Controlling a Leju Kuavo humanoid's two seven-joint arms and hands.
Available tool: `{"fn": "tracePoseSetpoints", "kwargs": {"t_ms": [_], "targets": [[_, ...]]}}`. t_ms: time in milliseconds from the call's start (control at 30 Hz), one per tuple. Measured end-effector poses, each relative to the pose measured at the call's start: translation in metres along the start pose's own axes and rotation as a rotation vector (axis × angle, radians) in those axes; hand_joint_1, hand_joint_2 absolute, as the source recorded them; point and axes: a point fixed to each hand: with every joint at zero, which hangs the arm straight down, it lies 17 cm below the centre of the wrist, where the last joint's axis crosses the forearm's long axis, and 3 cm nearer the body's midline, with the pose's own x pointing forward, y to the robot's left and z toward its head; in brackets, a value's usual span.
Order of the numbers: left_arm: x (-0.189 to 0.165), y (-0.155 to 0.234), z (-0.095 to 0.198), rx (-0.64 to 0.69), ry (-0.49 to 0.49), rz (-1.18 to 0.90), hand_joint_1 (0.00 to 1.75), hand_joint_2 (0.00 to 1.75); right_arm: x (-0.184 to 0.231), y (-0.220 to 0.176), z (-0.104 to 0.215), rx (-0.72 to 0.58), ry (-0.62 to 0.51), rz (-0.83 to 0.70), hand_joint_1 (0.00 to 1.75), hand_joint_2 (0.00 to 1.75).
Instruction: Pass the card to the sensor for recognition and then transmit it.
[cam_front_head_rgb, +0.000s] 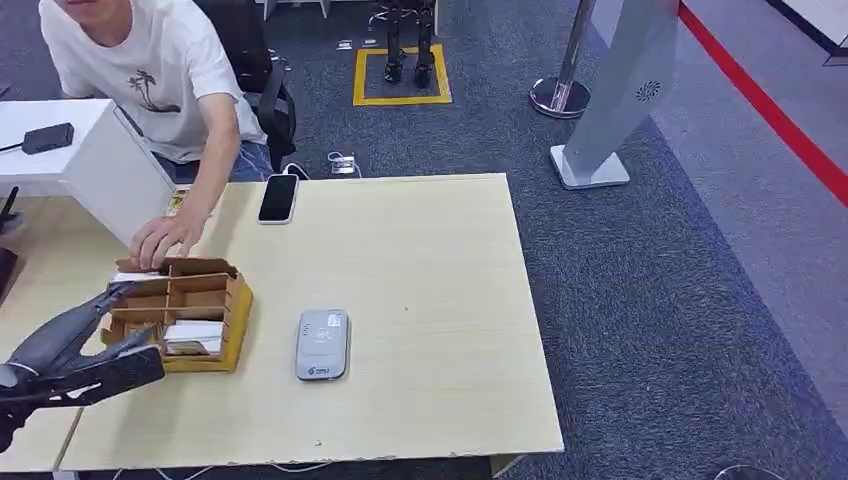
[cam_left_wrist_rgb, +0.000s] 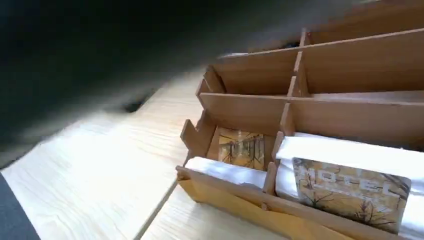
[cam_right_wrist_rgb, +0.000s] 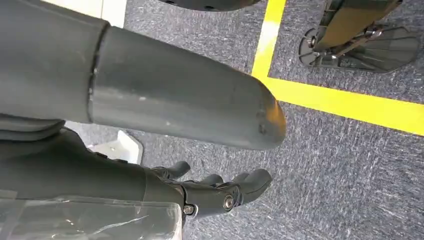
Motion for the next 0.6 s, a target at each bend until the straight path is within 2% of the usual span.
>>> {"fn": "tracePoseSetpoints", "kwargs": {"t_ms": [333,600], "targets": [[-0.013,0.008,0.006,-0.029,0.031,-0.026,0.0,1.75,0.0,-0.001,0.0,-0.003,0.0,0.0,0.0,0.0],[-0.009,0.045,0.006,-0.04,0.027,-0.062,0.0,1.75,0.003,-0.003,-0.001,-0.009,-0.001,-0.015,0.0,0.0]]}}
